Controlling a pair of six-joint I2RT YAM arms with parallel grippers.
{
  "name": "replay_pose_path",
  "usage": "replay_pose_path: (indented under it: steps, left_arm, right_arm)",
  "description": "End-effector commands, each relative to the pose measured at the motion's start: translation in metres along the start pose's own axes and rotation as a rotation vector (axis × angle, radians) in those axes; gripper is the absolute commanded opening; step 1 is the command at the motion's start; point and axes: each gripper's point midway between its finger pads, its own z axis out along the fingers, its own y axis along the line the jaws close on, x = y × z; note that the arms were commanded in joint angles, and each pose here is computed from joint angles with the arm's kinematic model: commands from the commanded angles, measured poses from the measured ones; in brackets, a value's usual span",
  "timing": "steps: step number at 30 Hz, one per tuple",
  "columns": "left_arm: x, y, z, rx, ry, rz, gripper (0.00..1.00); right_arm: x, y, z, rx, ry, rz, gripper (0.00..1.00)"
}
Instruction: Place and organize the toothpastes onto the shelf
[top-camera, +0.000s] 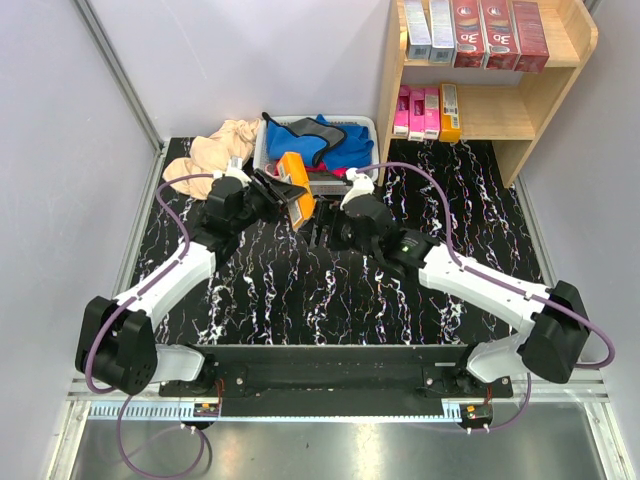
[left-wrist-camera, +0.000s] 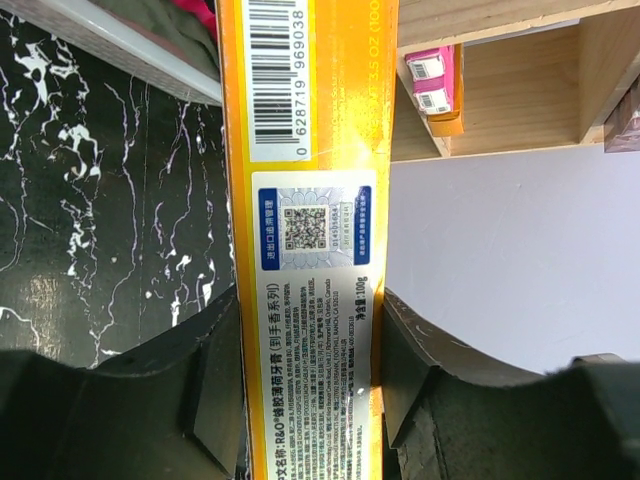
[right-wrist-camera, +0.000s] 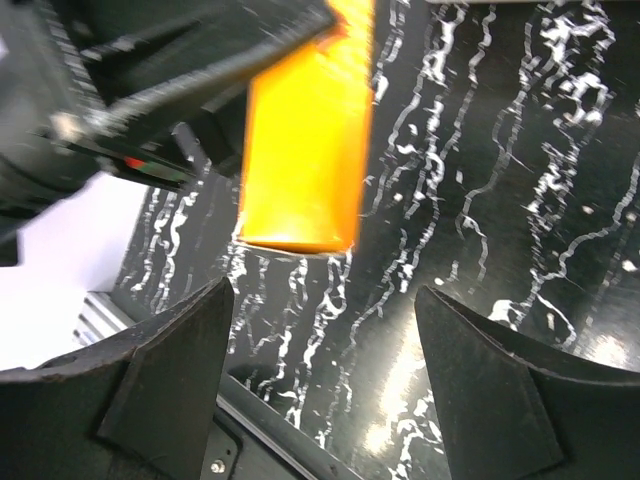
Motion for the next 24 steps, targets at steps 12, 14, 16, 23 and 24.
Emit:
replay_pose_path:
  steps: [12, 14, 16, 23, 24]
  left_arm:
    - [-0.014, -0.038, -0.015, 0.114, -0.026, 0.074, 0.51]
    - [-0.015, -0.039, -0.016, 0.118, -0.03, 0.078, 0.51]
    - [-0.013, -0.04, -0.016, 0.126, -0.016, 0.077, 0.52]
    - [-0.006, -0.041, -0.015, 0.138, 0.024, 0.078, 0.56]
    - [-0.005, -0.041, -0.015, 0.14, 0.029, 0.078, 0.56]
  right_arm:
    - [-0.038, 0.044, 0.018, -0.084, -0.093, -0.003, 0.54]
    - [-0.036, 0.042, 0.02, -0.077, -0.089, -0.001, 0.5]
    - [-0.035, 0.04, 0.021, -0.067, -0.092, -0.004, 0.48]
    - [-0.038, 0.039, 0.024, -0.059, -0.102, -0.01, 0.53]
    - [-0.038, 0.04, 0.025, -0.058, -0.104, -0.012, 0.6]
